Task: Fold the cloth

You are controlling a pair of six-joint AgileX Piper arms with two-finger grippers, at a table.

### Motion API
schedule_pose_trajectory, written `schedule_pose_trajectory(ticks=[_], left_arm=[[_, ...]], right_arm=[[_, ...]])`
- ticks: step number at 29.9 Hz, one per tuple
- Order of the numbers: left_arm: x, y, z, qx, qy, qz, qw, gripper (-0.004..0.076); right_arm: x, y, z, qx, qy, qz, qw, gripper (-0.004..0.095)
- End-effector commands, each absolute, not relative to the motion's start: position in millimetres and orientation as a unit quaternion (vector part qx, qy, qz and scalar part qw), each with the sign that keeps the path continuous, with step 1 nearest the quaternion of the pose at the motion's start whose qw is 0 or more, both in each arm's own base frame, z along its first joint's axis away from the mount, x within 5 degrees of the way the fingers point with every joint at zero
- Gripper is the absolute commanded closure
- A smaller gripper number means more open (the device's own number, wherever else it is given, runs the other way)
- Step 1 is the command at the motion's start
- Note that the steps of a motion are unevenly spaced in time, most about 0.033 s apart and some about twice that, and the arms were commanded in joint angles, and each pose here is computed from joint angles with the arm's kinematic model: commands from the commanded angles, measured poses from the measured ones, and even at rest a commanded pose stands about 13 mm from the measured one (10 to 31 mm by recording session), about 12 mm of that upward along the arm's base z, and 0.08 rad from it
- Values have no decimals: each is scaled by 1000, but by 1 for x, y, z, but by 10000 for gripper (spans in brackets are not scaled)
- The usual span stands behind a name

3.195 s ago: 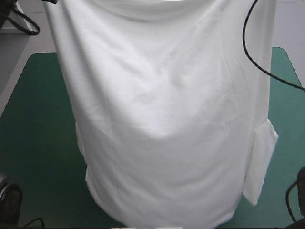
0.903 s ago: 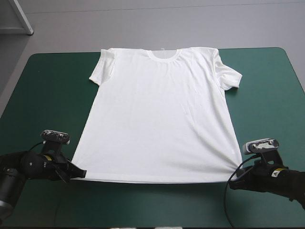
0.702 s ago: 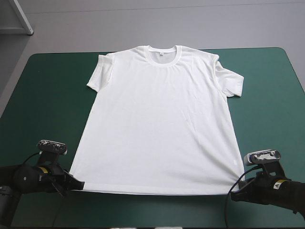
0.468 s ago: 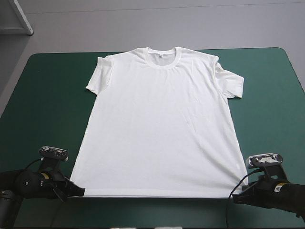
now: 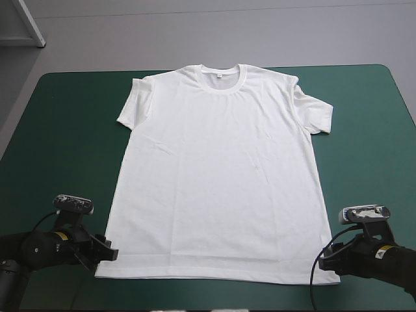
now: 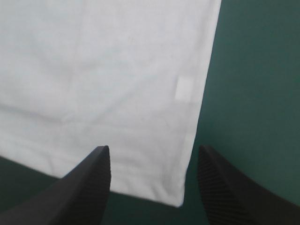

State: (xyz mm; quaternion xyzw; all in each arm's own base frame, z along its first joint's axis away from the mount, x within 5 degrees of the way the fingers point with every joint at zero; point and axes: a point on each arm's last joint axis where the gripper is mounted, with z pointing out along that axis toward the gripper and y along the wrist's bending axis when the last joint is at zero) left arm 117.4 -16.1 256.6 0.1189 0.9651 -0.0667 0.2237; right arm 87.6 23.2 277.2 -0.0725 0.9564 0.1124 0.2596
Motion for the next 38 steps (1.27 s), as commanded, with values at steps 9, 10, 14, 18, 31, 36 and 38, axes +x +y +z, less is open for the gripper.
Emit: schedule_pose_trajectory(ticks=[9,10,14,18,31,36,38], left_arm=[[205,-16,281,13,917,-95,387,335],[216,-16,280,12,919,-92,383,335],[269,-13,291,9,913,-82,400,335],[323,-15,288,12,922,-89,377,335],[396,-18,242,42,951,-98,292,335],[397,-25,230,73,955,-97,272,335],[397,-30,227,81,956,-99,266,335]], right_arm=[[127,21,340,-42,873,105,475,399],[131,21,341,-43,873,106,474,399],[147,22,340,-49,877,109,465,399],[157,23,334,-56,884,113,450,400],[162,23,333,-62,883,105,453,457],[163,22,334,-59,879,103,462,460],[164,22,335,-59,878,102,464,460]])
